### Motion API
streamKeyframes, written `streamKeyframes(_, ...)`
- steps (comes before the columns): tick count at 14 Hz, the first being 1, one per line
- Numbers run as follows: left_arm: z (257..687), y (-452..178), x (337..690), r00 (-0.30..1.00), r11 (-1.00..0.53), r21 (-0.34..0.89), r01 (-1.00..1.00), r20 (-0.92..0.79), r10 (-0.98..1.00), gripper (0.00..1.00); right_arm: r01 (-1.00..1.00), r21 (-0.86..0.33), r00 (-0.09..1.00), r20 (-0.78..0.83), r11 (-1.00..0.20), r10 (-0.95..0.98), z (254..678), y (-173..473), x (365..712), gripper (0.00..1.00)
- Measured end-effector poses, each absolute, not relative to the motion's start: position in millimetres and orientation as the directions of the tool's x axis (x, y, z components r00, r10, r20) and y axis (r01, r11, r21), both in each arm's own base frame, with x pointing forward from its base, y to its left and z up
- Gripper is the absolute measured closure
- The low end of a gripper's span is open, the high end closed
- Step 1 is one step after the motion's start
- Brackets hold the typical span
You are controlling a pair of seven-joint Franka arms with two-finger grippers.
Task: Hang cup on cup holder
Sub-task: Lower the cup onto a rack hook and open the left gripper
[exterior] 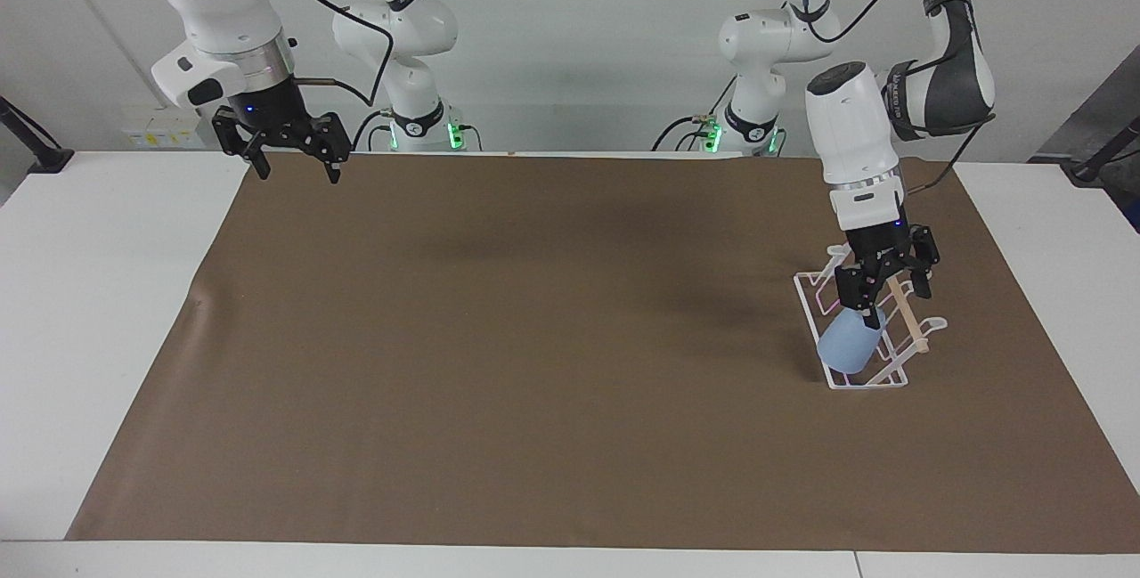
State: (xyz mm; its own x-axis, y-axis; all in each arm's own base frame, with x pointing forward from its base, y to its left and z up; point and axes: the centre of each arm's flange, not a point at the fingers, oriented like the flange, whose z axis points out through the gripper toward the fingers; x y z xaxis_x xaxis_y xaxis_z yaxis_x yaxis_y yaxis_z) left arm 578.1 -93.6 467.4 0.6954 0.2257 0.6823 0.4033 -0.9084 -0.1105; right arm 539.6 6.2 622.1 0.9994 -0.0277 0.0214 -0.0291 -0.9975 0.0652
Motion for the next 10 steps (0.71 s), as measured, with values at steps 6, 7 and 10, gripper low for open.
streamKeyframes(6, 471.3, -101.6, 577.7, 0.689, -0.898, -0.021, 0.44, 0.648, 0.323, 0.0, -0.029, 0.065, 0.999, 0.021, -0.997, -0.028, 622.1, 6.1, 539.6, 0.0)
streamKeyframes(7, 475.1, -106.1, 578.3, 0.684, -0.892, 0.016, 0.451, 0.636, 0.357, 0.0, -0.029, 0.065, 0.999, 0.021, -0.997, -0.028, 622.1, 6.1, 539.6, 0.0)
streamKeyframes(10, 495.4, -130.4, 579.1, 0.673, -0.871, 0.11, 0.479, 0.591, 0.445, 0.0, -0.029, 0.065, 0.999, 0.021, -0.997, -0.028, 622.1, 6.1, 539.6, 0.0)
